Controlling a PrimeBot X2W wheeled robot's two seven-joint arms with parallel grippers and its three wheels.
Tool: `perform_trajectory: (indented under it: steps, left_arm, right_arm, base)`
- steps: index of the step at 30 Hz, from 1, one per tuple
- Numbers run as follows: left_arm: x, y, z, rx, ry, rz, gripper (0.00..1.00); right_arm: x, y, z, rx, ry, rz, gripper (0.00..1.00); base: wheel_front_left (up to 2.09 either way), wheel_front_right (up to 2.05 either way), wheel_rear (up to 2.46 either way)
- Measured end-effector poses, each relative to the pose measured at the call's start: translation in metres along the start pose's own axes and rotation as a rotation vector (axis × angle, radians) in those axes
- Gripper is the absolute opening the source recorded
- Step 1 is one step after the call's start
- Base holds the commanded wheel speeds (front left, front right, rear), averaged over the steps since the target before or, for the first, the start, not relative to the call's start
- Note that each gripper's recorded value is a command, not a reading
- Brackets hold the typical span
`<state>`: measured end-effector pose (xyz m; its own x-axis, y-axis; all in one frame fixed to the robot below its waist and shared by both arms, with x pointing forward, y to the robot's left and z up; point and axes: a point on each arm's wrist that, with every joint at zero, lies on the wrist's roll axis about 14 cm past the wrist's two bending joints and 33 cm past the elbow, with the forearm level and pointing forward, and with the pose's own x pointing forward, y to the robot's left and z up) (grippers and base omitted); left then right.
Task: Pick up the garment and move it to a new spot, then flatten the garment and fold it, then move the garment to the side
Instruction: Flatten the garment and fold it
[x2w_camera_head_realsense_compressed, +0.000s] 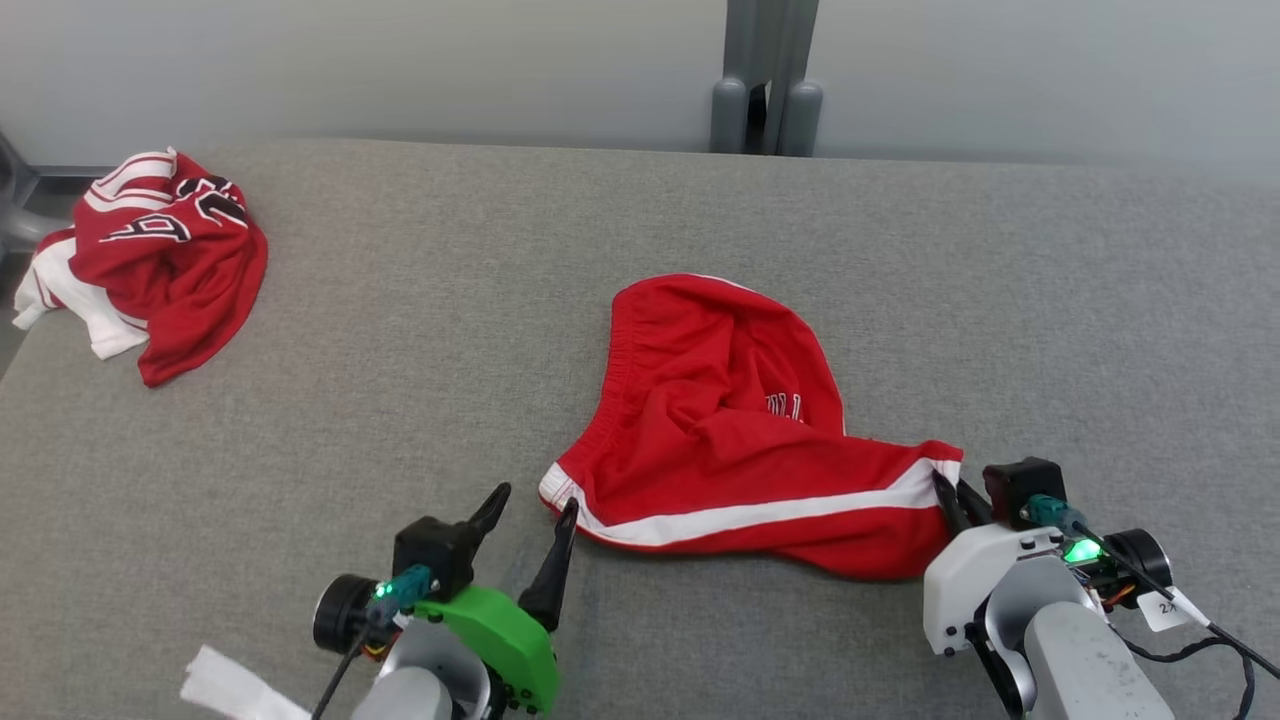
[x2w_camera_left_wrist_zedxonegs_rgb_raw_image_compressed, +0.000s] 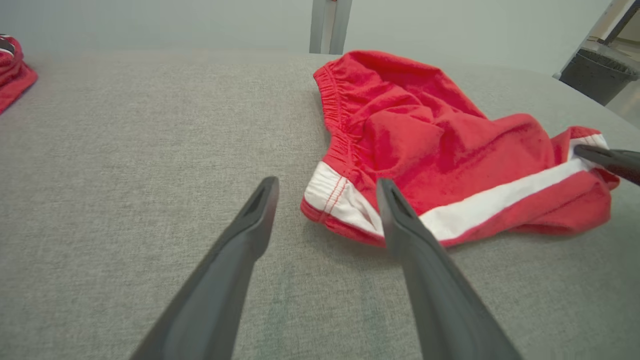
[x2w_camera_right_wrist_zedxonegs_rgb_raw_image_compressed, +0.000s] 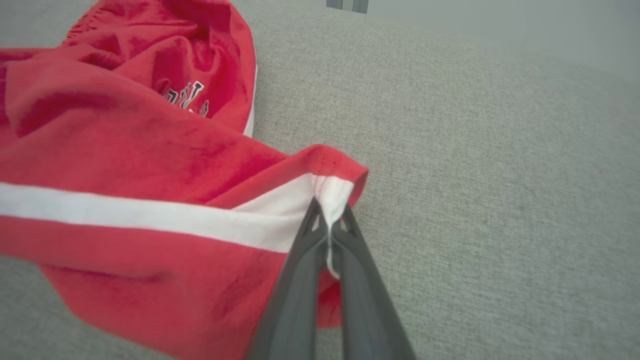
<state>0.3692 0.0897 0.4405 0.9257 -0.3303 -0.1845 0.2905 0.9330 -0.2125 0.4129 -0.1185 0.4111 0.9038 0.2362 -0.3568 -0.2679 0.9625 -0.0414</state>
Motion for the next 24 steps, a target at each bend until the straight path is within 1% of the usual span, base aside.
perform_trajectory:
  steps: [3,6,10,15,21,23,24]
  left_arm:
    - [0.01,-0.002,-0.011,0.004,0.086,-0.034,1.0]
    - [0.016,-0.009,-0.022,0.033,0.163,-0.086,1.0]
    - [0.023,-0.015,-0.025,0.016,0.198,-0.138,1.0]
    - [0.031,-0.005,-0.02,0.013,0.211,-0.148,1.0]
    - [0.026,-0.021,-0.038,-0.002,0.315,-0.227,1.0]
    - [0.024,-0.021,-0.041,-0.006,0.335,-0.237,0.72]
    - [0.022,-0.022,-0.042,-0.01,0.345,-0.244,0.55]
  right_arm:
    - [-0.001,0.0,0.002,-0.001,-0.009,0.001,0.0]
    - [-0.002,0.0,0.002,0.003,-0.011,0.002,0.0]
    - [-0.002,-0.002,0.0,0.012,-0.01,-0.001,0.0]
    - [-0.002,-0.003,-0.003,0.014,-0.002,-0.003,0.0]
    - [-0.002,-0.004,-0.004,0.015,0.0,-0.005,0.0]
    - [-0.002,-0.005,-0.004,0.016,-0.001,-0.008,0.0]
    - [-0.003,-0.006,-0.003,0.016,-0.003,-0.009,0.0]
  base:
    - [0.0,0.0,0.0]
    - [0.0,0.0,0.0]
    - [0.0,0.0,0.0]
    - [0.0,0.0,0.0]
    - [0.0,0.0,0.0]
    - [0.0,0.0,0.0]
    - [0.0,0.0,0.0]
